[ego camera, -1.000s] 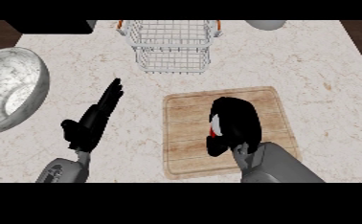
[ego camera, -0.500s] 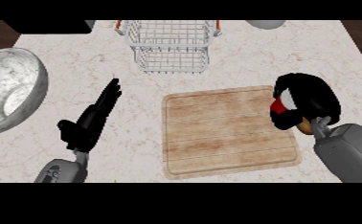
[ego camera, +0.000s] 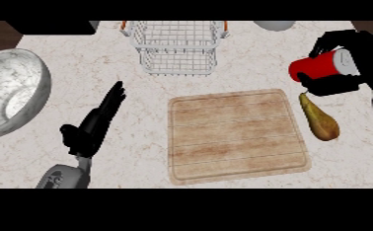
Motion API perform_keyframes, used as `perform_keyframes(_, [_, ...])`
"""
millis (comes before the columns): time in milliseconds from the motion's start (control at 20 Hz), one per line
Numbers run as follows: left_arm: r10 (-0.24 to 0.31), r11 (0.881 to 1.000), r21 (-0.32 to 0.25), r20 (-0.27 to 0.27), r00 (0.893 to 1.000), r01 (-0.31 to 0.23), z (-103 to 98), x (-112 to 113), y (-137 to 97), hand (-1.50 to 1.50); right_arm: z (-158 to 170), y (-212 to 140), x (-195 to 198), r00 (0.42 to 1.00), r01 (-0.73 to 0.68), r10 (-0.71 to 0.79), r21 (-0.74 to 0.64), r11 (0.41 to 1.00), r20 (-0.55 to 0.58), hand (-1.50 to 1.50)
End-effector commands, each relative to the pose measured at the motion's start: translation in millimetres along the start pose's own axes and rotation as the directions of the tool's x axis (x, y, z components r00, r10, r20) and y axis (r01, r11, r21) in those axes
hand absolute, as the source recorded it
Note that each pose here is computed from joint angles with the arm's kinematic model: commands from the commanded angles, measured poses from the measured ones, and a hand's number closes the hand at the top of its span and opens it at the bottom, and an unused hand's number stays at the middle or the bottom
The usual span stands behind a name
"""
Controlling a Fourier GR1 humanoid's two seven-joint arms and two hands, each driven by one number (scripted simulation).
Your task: Pick the can from the cutting board and place it in the tiered basket
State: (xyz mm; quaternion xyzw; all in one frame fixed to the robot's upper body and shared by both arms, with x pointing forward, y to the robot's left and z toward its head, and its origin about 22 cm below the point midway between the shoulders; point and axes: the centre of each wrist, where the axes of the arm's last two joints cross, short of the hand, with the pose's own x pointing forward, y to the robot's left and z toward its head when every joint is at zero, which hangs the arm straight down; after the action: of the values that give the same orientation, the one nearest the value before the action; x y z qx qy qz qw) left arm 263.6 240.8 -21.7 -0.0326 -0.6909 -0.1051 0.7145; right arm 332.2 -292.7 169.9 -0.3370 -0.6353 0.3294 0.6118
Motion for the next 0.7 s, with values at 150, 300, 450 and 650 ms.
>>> perform_keyframes(150, [-0.005,1.000,-0.010,0.003,1.000,0.005,0.3,-7.5,-7.0,0.00,-17.5,-55.6,64.8,0.989,0.081,-0.076,-0.031,0.996,0.128,1.50])
perform_keyframes(300, [0.001,1.000,0.000,0.004,1.000,-0.001,-7.1,3.2,-0.7,0.00,-21.3,-44.6,113.9,0.987,0.100,-0.095,-0.033,0.994,0.128,1.50])
perform_keyframes(450, [0.019,1.000,-0.009,0.006,1.000,-0.018,-8.6,7.9,-11.3,0.00,-43.5,-59.2,142.3,0.985,0.127,-0.121,-0.040,0.991,0.124,1.50])
perform_keyframes(650, [0.009,1.000,-0.028,0.023,1.000,-0.008,-3.6,-1.3,-8.8,0.00,-57.5,-55.6,200.4,0.983,0.142,-0.140,-0.008,0.990,0.117,1.50])
